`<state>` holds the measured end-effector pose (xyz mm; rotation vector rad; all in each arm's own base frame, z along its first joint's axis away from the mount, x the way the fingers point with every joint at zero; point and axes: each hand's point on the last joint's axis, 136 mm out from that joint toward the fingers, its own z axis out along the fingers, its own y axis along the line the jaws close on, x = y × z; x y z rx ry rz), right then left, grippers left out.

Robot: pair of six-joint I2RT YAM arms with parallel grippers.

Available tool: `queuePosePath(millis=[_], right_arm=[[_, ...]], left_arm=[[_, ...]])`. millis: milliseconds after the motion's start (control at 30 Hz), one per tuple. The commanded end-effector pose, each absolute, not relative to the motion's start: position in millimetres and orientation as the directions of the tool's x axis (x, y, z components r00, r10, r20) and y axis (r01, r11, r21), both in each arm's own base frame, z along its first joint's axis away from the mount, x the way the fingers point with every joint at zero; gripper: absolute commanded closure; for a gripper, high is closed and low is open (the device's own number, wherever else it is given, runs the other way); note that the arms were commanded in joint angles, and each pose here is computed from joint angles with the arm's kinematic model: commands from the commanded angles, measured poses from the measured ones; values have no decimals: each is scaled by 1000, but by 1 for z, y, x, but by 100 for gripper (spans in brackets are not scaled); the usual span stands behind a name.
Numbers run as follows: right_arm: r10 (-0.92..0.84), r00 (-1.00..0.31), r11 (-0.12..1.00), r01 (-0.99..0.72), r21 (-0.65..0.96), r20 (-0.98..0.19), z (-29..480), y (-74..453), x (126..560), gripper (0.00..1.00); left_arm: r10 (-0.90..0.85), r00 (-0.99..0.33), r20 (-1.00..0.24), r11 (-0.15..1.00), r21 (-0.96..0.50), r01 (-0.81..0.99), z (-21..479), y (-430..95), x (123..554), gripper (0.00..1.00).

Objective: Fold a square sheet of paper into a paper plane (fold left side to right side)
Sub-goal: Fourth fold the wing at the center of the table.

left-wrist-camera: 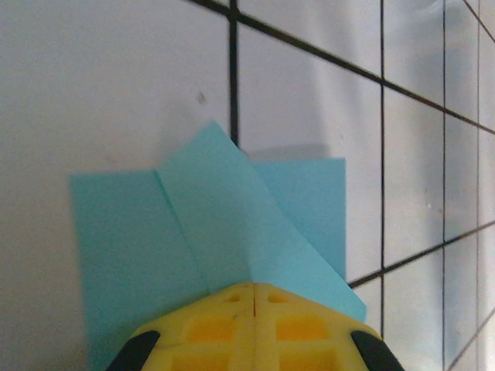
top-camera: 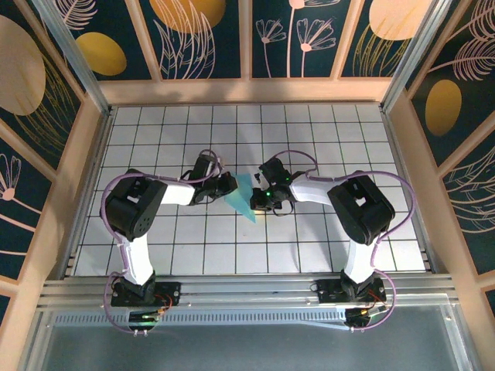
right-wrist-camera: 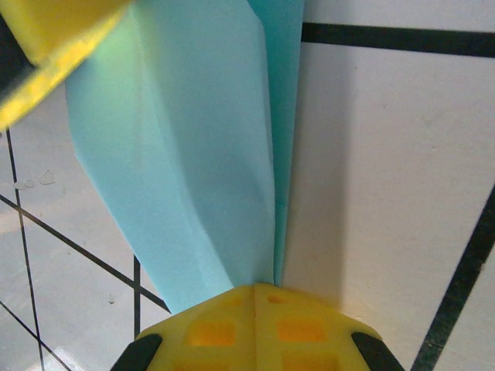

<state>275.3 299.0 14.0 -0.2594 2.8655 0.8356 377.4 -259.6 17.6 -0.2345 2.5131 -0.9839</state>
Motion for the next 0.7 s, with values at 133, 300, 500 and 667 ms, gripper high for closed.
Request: queuePosePath(millis=[133,300,500,667], right_arm=[[-117,-991,936,-130,328,-58,-36,252,250,100],[-116,-991,936,-130,328,-60,-36,252,250,100],[-117,-991,936,-129,328,-57,-37,251,249,100],[-117,-991,935,-129,331,-56,-37,252,249,100]], left_arm=[[-283,-840,-463,773,-629,86,58,-244,397,96],[-264,-858,-441,714,-687,134,67,-259,377,96],[-178,-904,-388,682,-711,171,49,-290,350,96],[-165,-918,-361,721,-680,137,27,-293,354,96]])
